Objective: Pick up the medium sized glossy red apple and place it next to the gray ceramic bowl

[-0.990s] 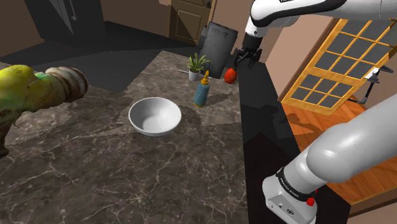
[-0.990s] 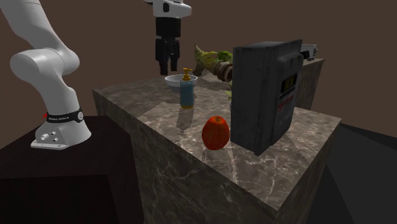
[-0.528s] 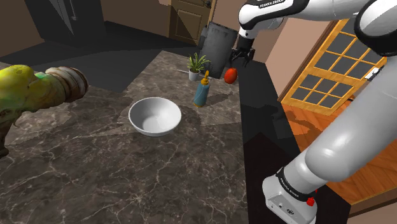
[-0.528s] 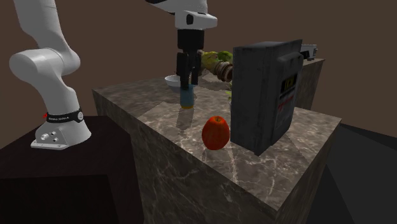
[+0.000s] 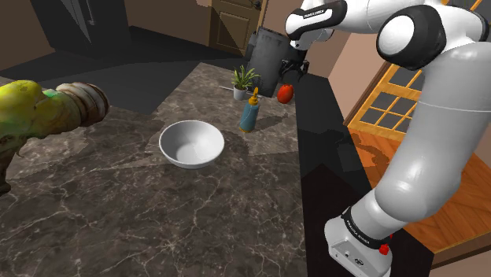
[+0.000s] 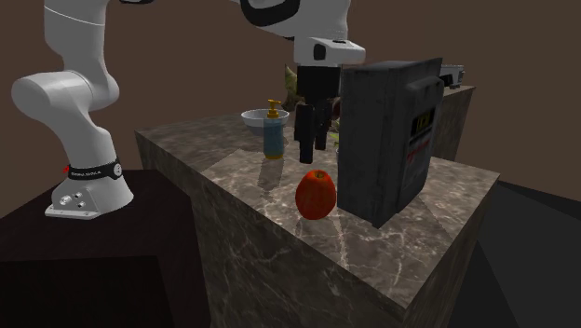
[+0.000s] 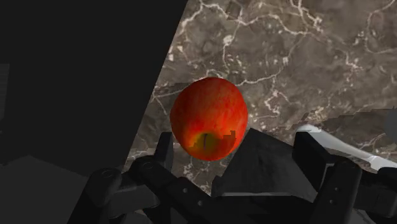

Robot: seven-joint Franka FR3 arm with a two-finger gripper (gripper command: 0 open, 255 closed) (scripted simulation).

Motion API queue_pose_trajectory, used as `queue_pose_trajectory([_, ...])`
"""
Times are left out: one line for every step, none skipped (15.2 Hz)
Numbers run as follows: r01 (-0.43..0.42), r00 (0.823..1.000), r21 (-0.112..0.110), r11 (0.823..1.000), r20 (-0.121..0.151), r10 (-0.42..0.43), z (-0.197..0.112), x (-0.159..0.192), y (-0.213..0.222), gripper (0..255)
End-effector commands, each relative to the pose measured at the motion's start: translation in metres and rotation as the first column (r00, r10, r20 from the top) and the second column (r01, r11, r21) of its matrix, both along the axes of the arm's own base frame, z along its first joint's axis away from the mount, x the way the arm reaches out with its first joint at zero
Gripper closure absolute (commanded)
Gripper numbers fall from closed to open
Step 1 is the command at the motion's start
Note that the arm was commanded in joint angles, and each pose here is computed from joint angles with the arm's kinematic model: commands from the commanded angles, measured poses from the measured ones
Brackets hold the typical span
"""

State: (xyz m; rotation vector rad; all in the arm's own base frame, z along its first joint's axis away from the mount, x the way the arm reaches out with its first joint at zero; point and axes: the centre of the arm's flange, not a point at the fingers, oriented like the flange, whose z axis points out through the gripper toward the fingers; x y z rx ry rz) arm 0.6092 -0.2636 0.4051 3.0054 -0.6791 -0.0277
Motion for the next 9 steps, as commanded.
queue_pose_trajectory([0.024,1.0,-0.004,1.0,0.003,-0.024,-0.005,0.016,-0.019,0])
queue_pose_trajectory([0.032,0.999,-0.006,0.999,0.003,-0.032,-0.008,0.021,-0.026,0])
queue_pose_trajectory([0.032,0.999,-0.006,0.999,0.003,-0.032,-0.013,0.021,-0.026,0])
queue_pose_trajectory([0.032,0.999,-0.006,0.999,0.003,-0.032,-0.018,0.021,-0.027,0])
queue_pose_trajectory([0.032,0.999,-0.006,0.999,0.003,-0.032,-0.024,0.021,-0.027,0])
queue_pose_trajectory([0.032,0.999,-0.006,0.999,0.003,-0.032,-0.029,0.021,-0.027,0])
queue_pose_trajectory([0.032,0.999,-0.006,0.999,0.003,-0.032,-0.034,0.02,-0.027,0])
queue_pose_trajectory([0.032,0.999,-0.006,0.999,0.003,-0.032,-0.039,0.02,-0.028,0])
queue_pose_trajectory([0.032,0.999,-0.006,0.999,0.003,-0.032,-0.045,0.02,-0.028,0])
